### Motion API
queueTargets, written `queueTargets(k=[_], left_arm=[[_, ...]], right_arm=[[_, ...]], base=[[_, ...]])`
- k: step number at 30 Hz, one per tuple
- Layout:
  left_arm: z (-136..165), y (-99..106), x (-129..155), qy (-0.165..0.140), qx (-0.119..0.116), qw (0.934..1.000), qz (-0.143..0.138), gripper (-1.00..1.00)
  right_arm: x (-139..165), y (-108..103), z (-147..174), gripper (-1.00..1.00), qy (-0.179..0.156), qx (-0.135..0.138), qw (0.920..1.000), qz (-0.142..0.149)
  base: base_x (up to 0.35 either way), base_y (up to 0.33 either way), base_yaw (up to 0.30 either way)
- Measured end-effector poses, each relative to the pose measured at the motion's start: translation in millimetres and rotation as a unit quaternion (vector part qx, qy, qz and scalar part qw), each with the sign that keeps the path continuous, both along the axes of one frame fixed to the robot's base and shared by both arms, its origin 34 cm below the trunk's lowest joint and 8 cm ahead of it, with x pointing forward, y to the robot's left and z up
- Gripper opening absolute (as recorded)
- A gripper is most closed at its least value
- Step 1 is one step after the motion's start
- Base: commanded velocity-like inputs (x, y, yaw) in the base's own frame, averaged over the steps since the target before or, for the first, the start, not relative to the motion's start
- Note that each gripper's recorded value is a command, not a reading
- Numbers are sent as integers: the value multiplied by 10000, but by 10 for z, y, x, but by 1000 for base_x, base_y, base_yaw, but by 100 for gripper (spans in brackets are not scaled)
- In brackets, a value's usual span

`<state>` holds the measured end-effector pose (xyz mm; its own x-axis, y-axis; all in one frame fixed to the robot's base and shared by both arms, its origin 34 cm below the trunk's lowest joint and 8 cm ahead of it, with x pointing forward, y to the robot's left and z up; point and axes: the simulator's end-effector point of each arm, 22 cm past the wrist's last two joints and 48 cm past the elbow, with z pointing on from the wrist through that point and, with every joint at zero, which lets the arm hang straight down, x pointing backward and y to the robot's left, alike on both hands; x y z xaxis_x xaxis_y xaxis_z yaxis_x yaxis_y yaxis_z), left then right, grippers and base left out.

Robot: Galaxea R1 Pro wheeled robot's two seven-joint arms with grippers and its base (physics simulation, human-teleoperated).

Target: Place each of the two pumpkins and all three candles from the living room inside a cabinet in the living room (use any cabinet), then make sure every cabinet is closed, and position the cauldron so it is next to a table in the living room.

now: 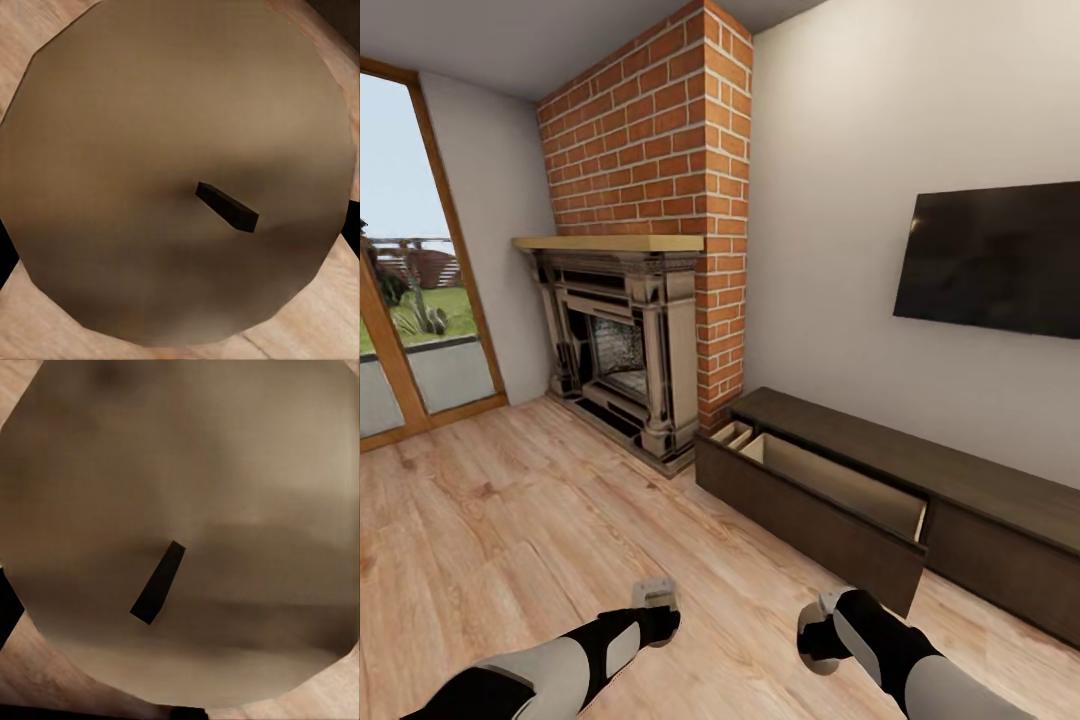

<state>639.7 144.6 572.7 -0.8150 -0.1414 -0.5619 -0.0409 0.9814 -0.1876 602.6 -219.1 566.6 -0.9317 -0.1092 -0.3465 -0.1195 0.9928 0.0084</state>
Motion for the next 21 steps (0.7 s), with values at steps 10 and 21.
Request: queueTargets(k=[10,21], left_arm=[[-1,-1,-3,6,0,10000,-2,-100],[-2,0,-2,4,0,10000,-1,-100]], right_arm=[[-4,2,0,-100,9,14,10000,-5],[1,-6,1,-100,2,14,10000,-15]], base=[[278,220,-67],[236,260,-177]])
